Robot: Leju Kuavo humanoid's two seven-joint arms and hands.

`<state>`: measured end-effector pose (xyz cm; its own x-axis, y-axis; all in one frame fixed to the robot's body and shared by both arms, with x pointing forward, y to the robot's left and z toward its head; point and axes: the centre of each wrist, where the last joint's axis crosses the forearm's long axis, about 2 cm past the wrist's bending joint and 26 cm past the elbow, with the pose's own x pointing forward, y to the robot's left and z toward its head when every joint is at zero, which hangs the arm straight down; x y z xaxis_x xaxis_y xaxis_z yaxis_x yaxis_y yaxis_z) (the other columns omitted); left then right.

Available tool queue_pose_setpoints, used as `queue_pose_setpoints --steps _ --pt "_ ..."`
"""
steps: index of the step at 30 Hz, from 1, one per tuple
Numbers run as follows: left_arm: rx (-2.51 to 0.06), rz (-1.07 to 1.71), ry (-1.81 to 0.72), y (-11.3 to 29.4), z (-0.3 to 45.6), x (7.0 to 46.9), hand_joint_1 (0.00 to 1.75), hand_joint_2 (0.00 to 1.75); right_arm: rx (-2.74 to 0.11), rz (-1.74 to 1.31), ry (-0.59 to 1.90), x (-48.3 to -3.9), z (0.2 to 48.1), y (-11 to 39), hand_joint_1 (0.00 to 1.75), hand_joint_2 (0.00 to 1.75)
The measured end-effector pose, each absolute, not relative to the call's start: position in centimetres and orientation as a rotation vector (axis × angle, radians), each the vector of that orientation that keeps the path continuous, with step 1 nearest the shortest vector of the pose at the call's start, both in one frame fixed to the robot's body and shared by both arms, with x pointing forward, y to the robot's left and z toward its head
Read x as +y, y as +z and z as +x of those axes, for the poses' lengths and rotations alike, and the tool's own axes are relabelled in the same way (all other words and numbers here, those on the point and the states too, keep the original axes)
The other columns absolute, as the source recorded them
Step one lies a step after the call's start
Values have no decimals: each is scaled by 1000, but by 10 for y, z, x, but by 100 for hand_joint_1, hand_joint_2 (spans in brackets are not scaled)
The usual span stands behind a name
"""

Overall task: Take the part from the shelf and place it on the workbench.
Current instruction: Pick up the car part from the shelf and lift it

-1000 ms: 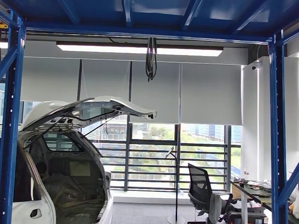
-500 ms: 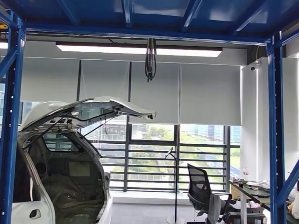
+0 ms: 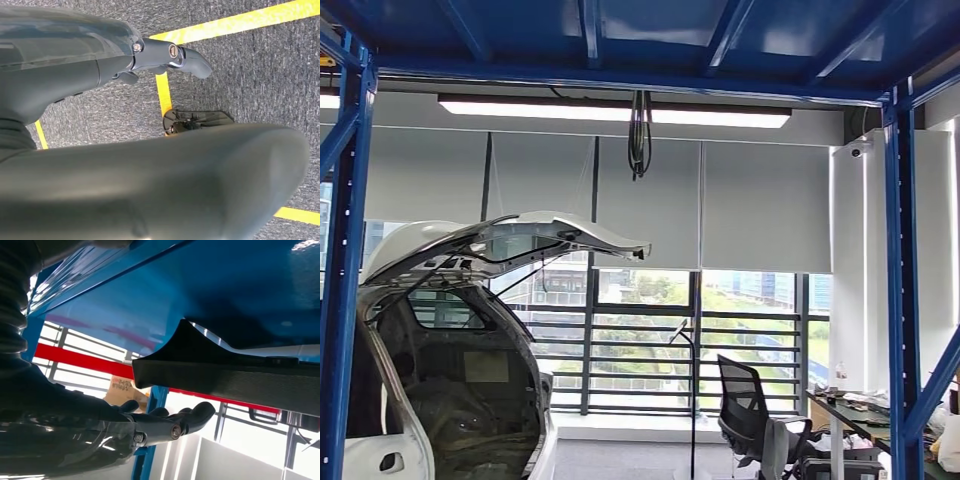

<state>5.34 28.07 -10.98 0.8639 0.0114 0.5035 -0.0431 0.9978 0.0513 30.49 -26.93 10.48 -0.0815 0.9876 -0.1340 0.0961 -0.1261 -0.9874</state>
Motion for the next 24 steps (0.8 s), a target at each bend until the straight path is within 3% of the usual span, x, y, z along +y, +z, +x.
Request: queue_pose_setpoints --steps 24 --pt "-526 58 26 -110 56 280 0 0 -1385 -1180 1319 -252 315 117 0 175"
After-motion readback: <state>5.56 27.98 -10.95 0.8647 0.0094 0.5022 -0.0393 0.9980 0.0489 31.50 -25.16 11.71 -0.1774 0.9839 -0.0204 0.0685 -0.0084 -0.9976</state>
